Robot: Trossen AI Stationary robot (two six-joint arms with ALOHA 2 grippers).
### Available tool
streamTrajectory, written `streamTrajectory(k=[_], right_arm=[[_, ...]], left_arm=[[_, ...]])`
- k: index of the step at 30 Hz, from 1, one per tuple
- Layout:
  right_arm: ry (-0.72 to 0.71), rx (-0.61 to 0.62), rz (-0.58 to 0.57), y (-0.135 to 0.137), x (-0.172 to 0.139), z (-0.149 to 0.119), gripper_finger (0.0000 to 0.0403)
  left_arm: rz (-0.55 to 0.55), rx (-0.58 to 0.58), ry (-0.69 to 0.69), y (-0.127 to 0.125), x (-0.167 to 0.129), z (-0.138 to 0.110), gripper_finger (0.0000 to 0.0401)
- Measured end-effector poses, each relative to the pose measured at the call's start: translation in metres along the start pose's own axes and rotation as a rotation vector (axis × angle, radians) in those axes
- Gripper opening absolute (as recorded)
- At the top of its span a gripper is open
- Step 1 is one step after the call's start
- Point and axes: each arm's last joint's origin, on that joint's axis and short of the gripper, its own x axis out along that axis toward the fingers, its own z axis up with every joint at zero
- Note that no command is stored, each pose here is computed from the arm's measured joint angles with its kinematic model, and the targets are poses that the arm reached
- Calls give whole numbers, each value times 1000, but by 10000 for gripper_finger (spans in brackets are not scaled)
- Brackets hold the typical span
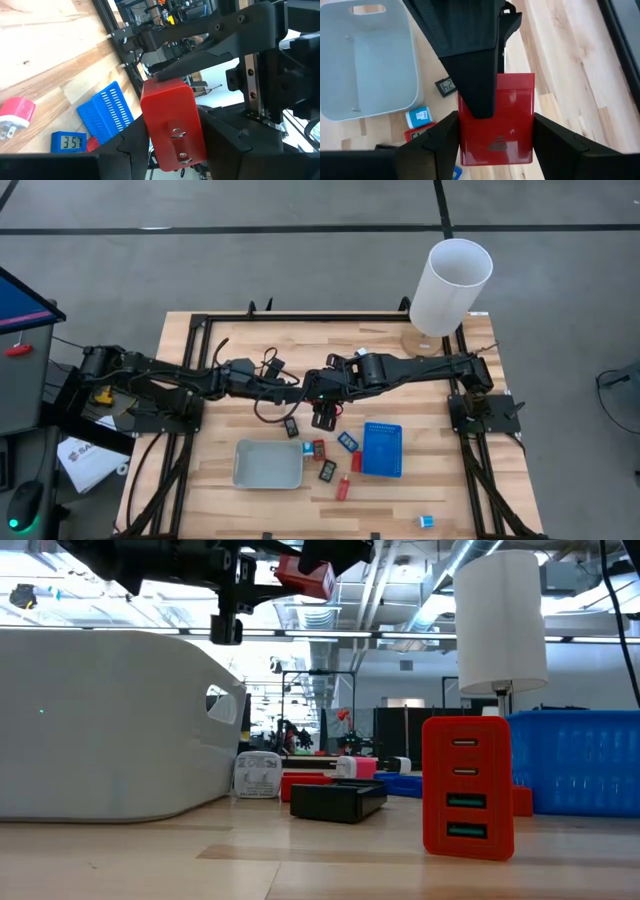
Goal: Pick & Place Office items
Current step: Put the top red charger adapter into the gray bin
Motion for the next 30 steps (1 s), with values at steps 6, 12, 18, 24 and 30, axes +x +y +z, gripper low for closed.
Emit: streamTrajectory(k=[6,12,18,24,30], right_arm=[[-20,35,-7,-1,-2,1,223],[-69,55,24,1,-13,4,234],[-96,58,43,2,-28,2,236],[-66,79,32,2,-44,-6,237],[-59,121,19,4,-52,-11,234]], left_arm=[[-6,7,-21,-1,-3,6,145],[47,59,-14,-1,-11,9,138],[131,124,-1,-4,-28,10,117],[191,230,48,-12,-57,9,134],[139,380,191,-26,-88,-5,121]])
